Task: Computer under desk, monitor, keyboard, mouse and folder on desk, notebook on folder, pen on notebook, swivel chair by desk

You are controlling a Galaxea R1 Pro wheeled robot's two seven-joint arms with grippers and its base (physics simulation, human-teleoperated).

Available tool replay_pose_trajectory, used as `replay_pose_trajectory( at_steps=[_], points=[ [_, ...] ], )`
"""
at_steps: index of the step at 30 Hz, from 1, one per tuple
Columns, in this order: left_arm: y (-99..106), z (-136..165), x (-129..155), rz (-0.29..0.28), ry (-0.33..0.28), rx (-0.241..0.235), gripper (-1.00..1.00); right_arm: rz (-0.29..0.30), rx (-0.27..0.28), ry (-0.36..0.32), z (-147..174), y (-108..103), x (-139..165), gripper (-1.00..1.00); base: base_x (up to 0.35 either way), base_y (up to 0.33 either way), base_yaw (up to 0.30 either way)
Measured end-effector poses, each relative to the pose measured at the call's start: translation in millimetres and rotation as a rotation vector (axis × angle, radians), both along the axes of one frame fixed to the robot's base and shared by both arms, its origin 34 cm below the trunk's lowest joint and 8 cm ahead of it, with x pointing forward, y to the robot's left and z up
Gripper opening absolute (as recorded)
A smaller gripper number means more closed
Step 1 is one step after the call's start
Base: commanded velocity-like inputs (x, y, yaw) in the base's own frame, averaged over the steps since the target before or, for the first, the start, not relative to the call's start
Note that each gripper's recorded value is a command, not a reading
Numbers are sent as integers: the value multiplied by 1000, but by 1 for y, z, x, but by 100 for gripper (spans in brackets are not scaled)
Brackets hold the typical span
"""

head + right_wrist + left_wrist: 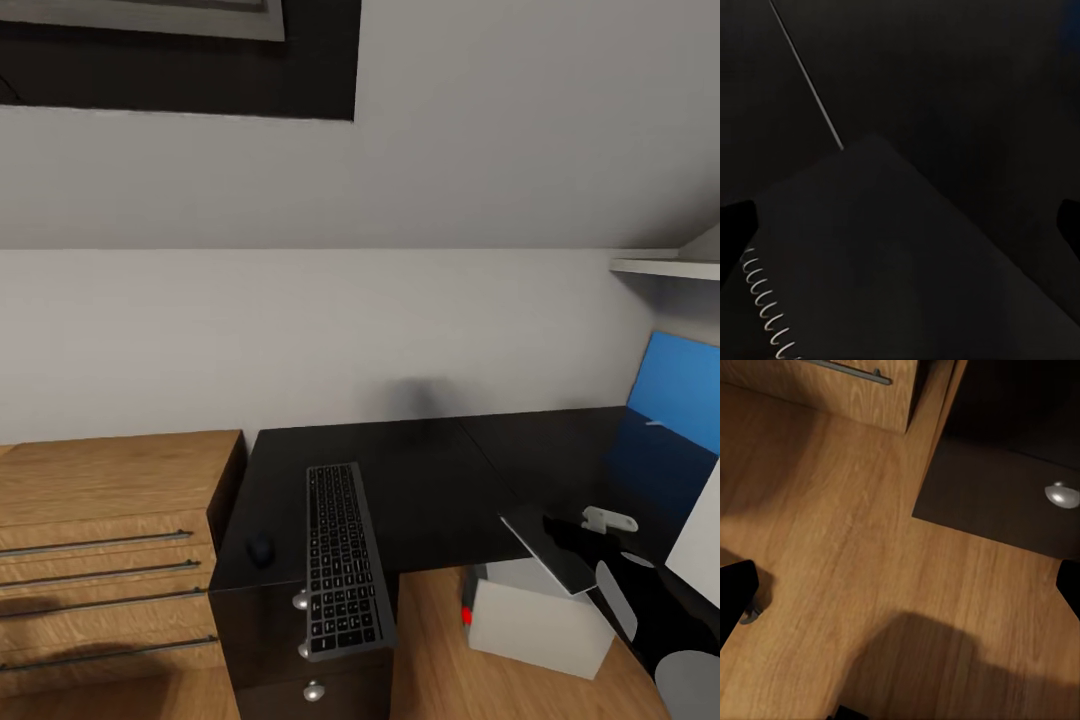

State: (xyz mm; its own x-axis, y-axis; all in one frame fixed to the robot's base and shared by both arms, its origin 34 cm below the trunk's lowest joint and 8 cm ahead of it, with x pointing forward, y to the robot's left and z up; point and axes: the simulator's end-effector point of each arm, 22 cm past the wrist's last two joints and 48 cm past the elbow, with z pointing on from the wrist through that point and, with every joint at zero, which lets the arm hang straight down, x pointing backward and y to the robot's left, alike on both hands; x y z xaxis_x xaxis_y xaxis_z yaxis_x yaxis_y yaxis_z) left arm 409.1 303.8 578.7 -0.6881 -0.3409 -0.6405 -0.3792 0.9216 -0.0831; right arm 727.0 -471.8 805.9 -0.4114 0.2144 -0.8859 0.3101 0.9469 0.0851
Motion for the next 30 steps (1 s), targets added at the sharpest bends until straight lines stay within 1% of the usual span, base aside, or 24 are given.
replay_pose_trajectory(
  at_steps=[7, 10, 11, 13, 20, 26, 30],
  points=[
    [0, 0, 0, -1, 0, 0, 100, 0, 15, 4, -2, 1, 0, 100, 10, 0, 0],
    [0, 0, 0, -1, 0, 0, 100, -5, 35, 3, -3, 2, -1, 100, 1, 0, 0],
    [0, 0, 0, -1, 0, 0, 100, -11, 56, 3, -4, 2, -1, 100, 0, 0, 0],
    [0, 0, 1, -2, -2, 0, 100, -19, 68, 4, -4, -1, -2, 100, 0, 0, 0],
    [-2, 4, 4, -4, -14, -6, 100, -33, 77, -3, -1, -8, -3, 100, 0, 0, 0],
    [-3, -6, 5, -4, -16, -7, 100, -52, 84, -24, -7, -15, -4, 100, 0, 0, 0],
    [-3, -13, 4, -4, -16, -7, 100, -61, 77, -53, -7, -18, -2, 100, 0, 0, 0]
  ],
)
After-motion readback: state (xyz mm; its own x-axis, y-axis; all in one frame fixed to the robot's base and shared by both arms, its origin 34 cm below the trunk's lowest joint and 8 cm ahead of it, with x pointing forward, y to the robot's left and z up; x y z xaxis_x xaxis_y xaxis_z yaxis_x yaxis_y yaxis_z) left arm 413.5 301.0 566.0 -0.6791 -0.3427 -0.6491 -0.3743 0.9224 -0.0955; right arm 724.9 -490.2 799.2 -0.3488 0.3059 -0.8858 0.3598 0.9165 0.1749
